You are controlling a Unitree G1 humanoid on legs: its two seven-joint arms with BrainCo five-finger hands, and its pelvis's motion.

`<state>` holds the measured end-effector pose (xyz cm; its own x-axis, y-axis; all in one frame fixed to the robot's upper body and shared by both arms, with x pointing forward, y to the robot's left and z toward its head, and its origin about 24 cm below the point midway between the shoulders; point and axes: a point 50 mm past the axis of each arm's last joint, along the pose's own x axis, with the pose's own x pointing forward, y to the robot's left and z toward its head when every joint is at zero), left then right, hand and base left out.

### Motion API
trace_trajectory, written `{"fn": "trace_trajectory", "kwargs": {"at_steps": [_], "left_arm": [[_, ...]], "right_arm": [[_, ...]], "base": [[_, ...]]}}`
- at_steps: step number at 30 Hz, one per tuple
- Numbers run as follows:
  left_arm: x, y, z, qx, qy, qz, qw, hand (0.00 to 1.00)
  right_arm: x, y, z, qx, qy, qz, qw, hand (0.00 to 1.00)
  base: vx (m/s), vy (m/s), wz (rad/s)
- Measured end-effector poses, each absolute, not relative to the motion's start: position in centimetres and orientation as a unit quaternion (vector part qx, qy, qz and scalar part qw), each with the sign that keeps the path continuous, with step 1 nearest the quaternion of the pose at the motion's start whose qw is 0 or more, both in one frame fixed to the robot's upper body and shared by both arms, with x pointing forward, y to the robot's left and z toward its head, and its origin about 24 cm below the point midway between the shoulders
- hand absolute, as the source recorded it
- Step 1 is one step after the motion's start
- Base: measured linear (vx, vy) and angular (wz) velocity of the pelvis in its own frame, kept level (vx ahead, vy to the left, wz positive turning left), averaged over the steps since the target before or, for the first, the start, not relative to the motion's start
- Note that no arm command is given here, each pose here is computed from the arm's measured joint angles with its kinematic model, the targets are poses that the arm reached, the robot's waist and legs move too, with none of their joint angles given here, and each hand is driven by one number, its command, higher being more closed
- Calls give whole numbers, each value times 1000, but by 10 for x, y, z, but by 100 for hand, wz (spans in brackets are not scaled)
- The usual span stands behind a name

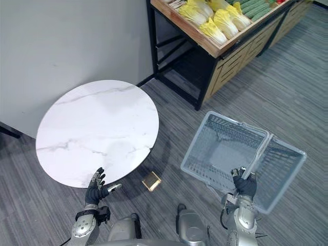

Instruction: Pick vegetable in the basket

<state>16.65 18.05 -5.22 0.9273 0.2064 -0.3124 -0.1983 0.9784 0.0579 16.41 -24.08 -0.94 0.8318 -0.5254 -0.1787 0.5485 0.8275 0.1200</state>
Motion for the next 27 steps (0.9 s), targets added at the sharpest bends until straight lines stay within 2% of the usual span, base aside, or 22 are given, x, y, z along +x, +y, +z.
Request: {"fn": "trace_trajectory", "kwargs": {"at_steps": [4, 9, 14, 18, 22, 27], "left_arm": [[191, 177, -36, 14, 115, 97, 988, 0], [198, 184, -31, 21, 103, 101, 989, 0], [199, 183, -43, 18, 131, 99, 986, 0], [184, 181, -64, 13, 182, 104, 978, 0], [175, 183, -71, 6, 200, 119, 973, 0], [173, 180, -64, 3, 185, 141, 973, 0]], "right_arm": [[180, -233, -7, 107, 57, -268, 956, 100], [201, -218, -2, 101, 47, -218, 970, 100], [211, -209, 2, 48, 49, -156, 985, 100], [210, -207, -6, 25, 72, -138, 988, 100], [206, -215, -16, 8, 96, -144, 985, 100], [197, -235, -33, -16, 145, -182, 973, 100]], "base": [[-30, 34, -126], [45, -9, -156], [177, -187, -125], [292, -60, -147], [347, 131, -101], [482, 257, -12]]}}
